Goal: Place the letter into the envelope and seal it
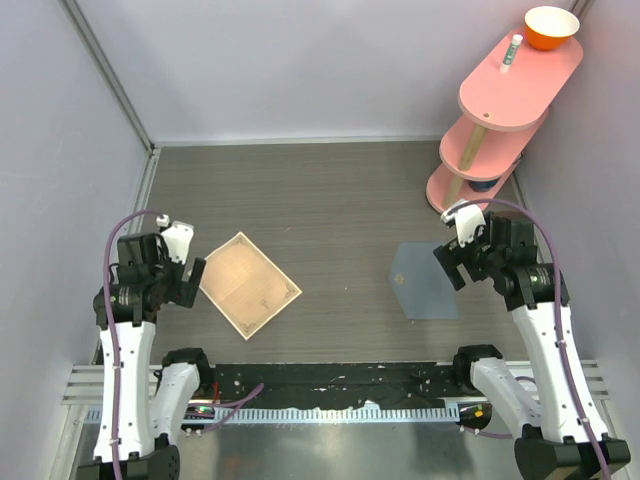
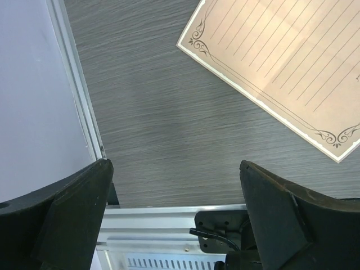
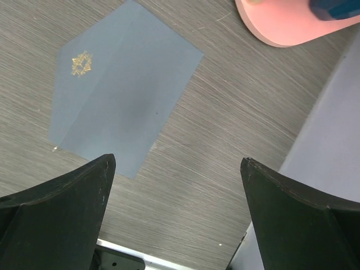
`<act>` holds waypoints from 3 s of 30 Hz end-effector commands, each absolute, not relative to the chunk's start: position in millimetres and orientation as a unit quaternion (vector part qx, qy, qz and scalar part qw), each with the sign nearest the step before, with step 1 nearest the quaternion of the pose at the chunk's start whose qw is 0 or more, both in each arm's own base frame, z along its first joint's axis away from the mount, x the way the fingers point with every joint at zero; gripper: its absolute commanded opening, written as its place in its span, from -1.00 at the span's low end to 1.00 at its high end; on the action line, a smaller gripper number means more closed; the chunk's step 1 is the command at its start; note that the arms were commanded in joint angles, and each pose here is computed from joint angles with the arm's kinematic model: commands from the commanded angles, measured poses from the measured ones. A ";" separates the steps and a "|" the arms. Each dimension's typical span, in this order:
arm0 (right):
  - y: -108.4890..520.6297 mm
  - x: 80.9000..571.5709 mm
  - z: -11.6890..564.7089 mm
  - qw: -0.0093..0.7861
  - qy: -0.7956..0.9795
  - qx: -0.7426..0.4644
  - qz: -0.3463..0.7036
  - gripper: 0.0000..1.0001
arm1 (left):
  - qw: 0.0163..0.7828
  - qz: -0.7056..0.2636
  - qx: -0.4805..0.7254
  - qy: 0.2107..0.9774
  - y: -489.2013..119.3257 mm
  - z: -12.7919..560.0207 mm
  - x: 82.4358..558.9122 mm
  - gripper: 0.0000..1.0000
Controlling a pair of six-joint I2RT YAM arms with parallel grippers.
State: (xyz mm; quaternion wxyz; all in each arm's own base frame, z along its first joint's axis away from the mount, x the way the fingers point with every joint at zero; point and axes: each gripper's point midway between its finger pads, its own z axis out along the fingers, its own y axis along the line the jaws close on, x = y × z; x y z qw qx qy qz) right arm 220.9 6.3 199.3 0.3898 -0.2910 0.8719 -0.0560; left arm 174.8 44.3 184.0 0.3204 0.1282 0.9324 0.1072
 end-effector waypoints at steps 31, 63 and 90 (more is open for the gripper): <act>422.8 243.5 156.8 0.093 0.807 -0.246 0.529 0.71 | 0.107 -0.314 0.198 0.923 20.9 102.9 322.1 1.00; 438.4 245.1 -28.3 -0.026 0.916 -0.176 0.359 -0.98 | 0.037 -0.360 0.252 0.897 -9.8 36.7 314.5 0.61; 337.0 283.3 171.9 0.230 0.797 -0.388 0.401 0.75 | 0.213 -0.256 0.457 0.825 -62.1 178.7 266.9 -1.00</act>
